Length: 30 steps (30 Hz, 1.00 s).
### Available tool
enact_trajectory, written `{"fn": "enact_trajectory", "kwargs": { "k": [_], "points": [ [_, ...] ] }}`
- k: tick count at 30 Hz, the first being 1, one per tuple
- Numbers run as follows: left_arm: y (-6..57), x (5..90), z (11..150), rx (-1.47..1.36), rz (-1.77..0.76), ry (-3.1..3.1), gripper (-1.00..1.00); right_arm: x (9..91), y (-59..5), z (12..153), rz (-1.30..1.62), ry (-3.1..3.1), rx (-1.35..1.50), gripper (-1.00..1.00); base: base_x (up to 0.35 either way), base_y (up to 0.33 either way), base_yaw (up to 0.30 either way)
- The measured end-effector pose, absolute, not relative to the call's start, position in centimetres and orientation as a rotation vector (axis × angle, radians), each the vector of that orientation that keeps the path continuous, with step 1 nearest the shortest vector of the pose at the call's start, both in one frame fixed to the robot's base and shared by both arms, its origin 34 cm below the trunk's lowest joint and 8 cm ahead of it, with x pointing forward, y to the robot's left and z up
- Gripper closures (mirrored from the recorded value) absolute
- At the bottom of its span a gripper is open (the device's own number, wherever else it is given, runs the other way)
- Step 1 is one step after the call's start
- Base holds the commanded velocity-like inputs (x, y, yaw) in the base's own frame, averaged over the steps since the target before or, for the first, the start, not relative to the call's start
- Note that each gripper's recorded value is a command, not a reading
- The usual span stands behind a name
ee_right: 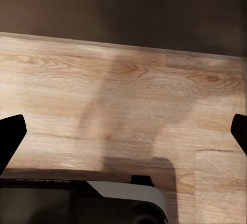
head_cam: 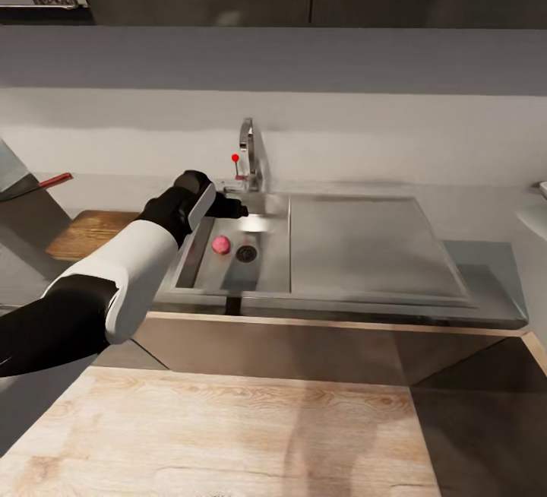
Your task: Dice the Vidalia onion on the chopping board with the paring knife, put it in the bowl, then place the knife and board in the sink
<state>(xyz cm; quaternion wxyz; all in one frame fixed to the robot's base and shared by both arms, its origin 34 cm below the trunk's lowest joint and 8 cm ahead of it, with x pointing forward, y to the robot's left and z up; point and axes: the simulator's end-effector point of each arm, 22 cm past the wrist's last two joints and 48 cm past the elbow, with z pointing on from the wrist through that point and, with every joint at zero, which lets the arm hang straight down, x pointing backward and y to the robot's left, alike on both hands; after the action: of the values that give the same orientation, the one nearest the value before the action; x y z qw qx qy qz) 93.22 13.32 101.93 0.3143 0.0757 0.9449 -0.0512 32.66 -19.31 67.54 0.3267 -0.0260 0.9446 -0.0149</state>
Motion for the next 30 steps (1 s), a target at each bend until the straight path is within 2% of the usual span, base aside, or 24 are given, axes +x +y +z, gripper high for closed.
{"fn": "enact_trajectory", "kwargs": {
  "k": [11,22,30],
  "points": [
    [13.2,92.0,99.8,0.200,-0.140,2.523,-1.00,32.6,-19.4,67.5,-0.038,2.477,-0.072,-1.00,0.013,-0.015,0.003],
    [13.3,90.4,97.1,0.198,-0.144,2.567,-1.00,32.6,-19.2,67.5,-0.042,2.477,-0.061,-1.00,0.173,-0.097,0.000],
    [13.5,89.0,95.0,0.195,-0.147,2.602,-1.00,32.6,-19.2,67.5,-0.042,2.477,-0.061,-1.00,0.011,-0.004,0.111]
  ]
}}
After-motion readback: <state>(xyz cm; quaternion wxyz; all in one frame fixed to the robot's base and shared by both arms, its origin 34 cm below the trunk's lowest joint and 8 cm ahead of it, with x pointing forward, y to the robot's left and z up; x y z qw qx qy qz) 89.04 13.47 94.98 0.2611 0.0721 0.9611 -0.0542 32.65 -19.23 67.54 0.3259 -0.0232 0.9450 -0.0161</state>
